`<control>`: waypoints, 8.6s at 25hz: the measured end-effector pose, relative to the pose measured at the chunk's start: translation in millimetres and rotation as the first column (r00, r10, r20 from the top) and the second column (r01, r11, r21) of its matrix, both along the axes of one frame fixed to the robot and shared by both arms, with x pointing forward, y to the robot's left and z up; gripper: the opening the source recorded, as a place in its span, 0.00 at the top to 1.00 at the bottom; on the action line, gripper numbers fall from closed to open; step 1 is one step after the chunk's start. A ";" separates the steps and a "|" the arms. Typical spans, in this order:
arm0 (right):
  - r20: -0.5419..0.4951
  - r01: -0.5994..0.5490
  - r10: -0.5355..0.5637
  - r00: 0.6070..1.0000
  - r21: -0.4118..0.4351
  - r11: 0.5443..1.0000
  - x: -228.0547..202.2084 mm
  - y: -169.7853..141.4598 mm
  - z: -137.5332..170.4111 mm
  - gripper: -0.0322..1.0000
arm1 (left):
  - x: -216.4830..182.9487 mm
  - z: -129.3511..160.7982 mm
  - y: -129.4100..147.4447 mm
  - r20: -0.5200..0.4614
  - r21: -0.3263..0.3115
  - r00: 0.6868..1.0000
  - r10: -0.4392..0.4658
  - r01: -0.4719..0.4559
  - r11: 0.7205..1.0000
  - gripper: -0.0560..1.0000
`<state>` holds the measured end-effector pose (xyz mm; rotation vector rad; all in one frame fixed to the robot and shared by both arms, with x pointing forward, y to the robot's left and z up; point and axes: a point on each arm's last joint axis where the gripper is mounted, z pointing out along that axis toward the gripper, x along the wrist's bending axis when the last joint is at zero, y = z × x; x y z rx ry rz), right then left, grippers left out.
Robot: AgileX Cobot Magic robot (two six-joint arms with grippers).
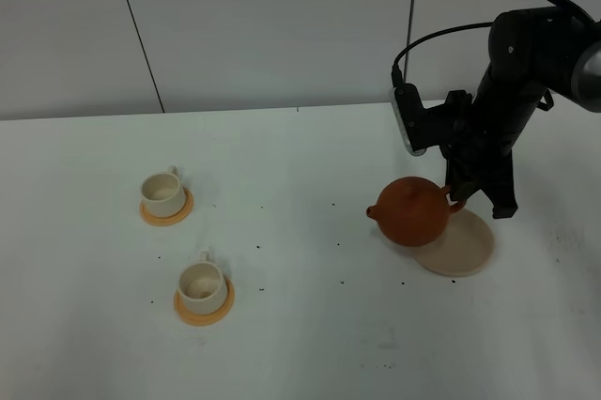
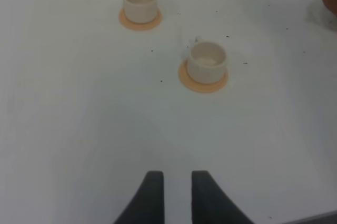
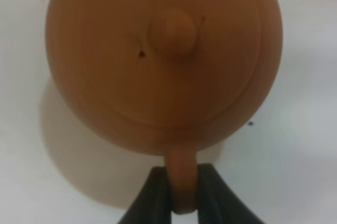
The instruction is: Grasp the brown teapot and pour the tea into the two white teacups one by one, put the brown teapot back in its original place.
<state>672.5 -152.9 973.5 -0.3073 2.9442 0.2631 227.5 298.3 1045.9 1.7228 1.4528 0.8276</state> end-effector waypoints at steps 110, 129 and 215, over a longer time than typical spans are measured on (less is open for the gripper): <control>-0.179 0.498 -0.465 0.867 0.265 0.826 -24.6 -75.1 -29.3 0.88 | 0.0 0.0 0.0 0.000 0.001 1.000 0.000 0.000 1.000 0.75; -0.197 0.516 -0.479 0.856 0.265 0.814 -25.8 -78.4 -29.9 0.88 | 0.0 0.0 0.0 0.000 0.001 1.000 0.000 0.000 1.000 0.75; -0.155 0.599 -0.584 0.797 0.079 0.797 -23.5 -51.6 -25.0 0.71 | 0.0 0.0 0.0 0.000 0.001 1.000 0.000 0.000 1.000 0.74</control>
